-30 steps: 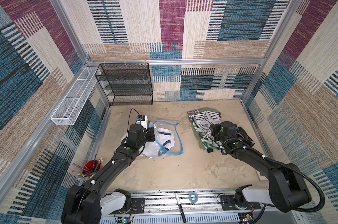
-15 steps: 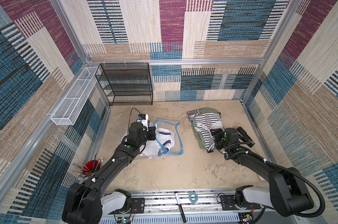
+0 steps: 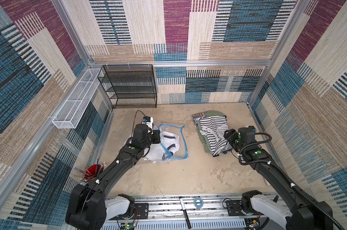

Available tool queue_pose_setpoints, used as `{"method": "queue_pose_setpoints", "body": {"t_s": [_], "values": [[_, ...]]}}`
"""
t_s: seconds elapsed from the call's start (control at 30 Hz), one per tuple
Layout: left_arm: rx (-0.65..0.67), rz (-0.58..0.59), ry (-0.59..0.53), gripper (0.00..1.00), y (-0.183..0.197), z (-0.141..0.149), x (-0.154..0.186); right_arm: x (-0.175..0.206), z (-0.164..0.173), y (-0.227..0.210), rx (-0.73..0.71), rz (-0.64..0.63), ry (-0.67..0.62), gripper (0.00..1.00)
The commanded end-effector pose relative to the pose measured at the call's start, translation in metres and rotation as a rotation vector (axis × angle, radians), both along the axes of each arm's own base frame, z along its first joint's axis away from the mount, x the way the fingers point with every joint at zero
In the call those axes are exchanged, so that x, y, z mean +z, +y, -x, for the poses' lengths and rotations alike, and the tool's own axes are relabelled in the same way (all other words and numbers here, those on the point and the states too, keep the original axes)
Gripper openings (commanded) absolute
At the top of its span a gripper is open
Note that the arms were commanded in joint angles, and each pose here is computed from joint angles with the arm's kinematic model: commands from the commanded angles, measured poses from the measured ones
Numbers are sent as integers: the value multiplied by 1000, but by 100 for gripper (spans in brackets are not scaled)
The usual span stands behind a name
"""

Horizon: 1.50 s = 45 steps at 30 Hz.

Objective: Take the tank top out of the vacuum bag
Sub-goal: Place the tank top on the tank top, then adjust the tank top.

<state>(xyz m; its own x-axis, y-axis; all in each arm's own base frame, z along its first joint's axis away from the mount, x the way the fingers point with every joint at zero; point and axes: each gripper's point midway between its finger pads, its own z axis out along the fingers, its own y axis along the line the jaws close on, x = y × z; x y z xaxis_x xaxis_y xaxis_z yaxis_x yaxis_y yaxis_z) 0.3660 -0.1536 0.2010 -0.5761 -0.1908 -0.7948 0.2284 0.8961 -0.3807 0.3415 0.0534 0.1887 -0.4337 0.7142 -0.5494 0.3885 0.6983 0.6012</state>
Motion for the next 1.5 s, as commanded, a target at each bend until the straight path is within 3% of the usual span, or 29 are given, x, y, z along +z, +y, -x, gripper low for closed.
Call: {"method": "queue_pose_setpoints", "body": {"t_s": [0.0,0.17,0.37,0.47,0.77,1.0,1.17,1.3,1.47], "values": [[4,-9,-3,0,0,-4,-1,0,-23,19,183,229,53,73],[-4,3,-22,0,-3,-9,-2,-16,-92,69,381,484,110,60],[24,-18,-12,0,3,-9,-12,-63,-156,96,527,627,196,60],[24,-25,-15,0,5,-6,-14,-89,-174,105,583,662,220,55],[52,-37,22,0,13,1,-28,-110,-185,100,568,709,230,51],[55,-41,33,0,15,6,-29,-126,-185,99,578,730,268,41],[54,-44,37,0,16,9,-29,-121,-185,97,566,732,257,28],[54,-37,40,0,15,9,-30,-109,-187,93,541,739,235,0],[48,-33,43,0,14,10,-30,-103,-181,86,520,746,223,0]]}}
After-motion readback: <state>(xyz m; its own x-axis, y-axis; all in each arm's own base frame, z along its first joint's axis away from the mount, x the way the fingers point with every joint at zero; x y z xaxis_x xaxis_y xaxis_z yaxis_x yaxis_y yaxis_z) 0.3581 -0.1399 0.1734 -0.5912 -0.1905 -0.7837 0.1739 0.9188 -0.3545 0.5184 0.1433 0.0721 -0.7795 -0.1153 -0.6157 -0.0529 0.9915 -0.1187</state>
